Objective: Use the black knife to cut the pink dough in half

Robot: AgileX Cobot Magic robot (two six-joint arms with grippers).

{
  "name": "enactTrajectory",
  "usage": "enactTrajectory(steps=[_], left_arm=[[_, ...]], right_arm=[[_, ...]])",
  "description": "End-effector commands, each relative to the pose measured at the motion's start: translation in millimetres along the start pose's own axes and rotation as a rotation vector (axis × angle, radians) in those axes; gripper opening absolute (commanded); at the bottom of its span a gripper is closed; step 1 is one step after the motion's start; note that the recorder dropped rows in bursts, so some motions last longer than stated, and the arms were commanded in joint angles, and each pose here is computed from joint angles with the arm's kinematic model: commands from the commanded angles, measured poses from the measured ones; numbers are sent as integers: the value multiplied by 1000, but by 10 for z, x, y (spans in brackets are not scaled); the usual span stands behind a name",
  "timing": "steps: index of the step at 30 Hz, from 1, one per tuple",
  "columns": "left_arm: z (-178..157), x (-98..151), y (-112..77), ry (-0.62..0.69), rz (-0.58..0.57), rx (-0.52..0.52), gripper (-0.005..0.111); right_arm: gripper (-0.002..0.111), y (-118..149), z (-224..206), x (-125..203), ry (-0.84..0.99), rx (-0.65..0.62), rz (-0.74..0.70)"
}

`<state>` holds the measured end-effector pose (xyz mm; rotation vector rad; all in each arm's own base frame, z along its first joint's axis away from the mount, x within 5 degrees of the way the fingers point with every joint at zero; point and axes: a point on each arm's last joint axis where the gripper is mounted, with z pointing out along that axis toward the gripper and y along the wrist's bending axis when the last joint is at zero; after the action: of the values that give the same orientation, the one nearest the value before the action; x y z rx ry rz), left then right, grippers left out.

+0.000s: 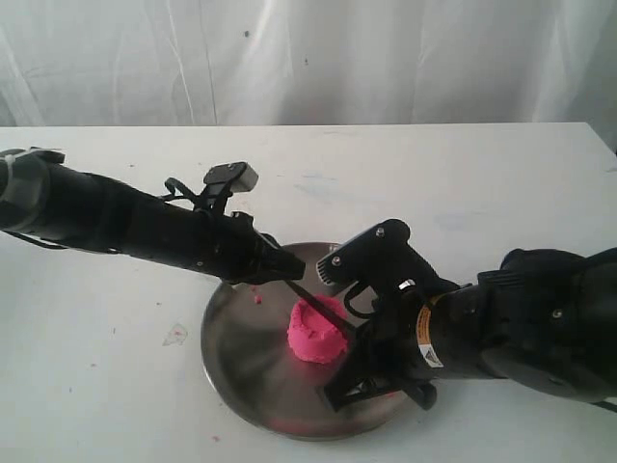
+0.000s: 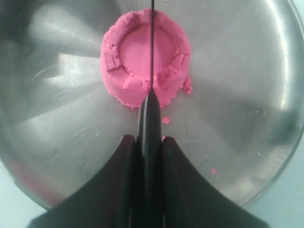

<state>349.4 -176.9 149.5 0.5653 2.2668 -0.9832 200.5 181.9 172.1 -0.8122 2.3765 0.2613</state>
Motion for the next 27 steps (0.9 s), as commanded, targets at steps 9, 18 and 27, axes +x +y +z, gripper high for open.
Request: enactTrajectory(steps=[9, 18, 27], left_arm=[[86, 132, 36, 45, -25, 26, 0], [85, 47, -16, 29, -4, 74, 0], [84, 47, -28, 30, -6, 88, 0]], right_arm=[[0, -9, 0, 1, -9, -2, -2], [0, -16, 0, 14, 5, 6, -1], [0, -17, 76, 59, 42, 12, -3]])
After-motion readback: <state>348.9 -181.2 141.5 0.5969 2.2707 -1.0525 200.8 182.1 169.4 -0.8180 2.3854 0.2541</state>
